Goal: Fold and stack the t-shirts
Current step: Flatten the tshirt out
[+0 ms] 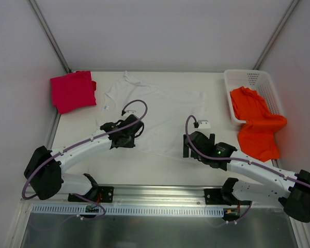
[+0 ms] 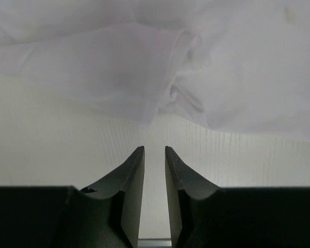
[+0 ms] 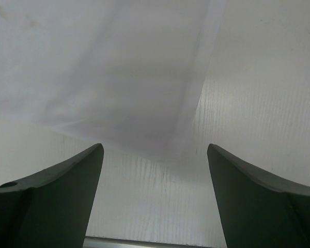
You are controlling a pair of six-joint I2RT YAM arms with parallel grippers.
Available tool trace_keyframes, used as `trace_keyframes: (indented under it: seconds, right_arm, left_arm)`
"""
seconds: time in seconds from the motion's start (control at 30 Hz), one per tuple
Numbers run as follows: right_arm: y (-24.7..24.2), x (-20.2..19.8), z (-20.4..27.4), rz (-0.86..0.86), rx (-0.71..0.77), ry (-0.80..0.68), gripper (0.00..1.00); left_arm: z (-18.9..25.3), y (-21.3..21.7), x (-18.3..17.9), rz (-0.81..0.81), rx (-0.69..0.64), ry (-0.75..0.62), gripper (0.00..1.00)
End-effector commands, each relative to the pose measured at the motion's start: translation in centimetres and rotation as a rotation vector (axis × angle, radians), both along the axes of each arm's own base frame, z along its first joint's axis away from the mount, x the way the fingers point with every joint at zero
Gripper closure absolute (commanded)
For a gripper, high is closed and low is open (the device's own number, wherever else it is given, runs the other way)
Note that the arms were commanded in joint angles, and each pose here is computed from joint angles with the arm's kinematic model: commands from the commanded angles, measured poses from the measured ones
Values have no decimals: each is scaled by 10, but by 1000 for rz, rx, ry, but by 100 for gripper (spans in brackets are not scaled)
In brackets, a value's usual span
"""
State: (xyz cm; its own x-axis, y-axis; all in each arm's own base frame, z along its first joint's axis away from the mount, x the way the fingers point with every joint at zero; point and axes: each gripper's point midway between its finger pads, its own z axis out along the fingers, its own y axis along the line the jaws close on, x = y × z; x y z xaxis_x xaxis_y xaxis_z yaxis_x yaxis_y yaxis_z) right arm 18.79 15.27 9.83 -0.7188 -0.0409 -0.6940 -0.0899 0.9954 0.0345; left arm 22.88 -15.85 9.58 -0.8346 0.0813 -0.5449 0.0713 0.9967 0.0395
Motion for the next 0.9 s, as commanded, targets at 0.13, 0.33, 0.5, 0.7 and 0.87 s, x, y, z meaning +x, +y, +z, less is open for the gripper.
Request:
trace_keyframes:
  seconds: [0.13,0.33,0.5,0.7,0.87]
  right_arm:
    - [-9,-3,-5,-29,-11,-4,14]
    - [-11,-5,-6,-21,-24,-1,14]
    - [-15,-6,-4,-24,-25,-8,14]
    - [-22,-7,-8,-32,-43,-17,13]
    - [-23,-6,-11,-33,-60,-18,12]
  left_arm:
    - [-58,16,-53,66,102,128,48]
    - [-71,24,-42,94,157,57,35]
    - [-66,12,-26,41,139,-3,39]
    - [-64,-3,-13,-13,107,-34,41]
    - [-72,1,-7,45,67,-28,46]
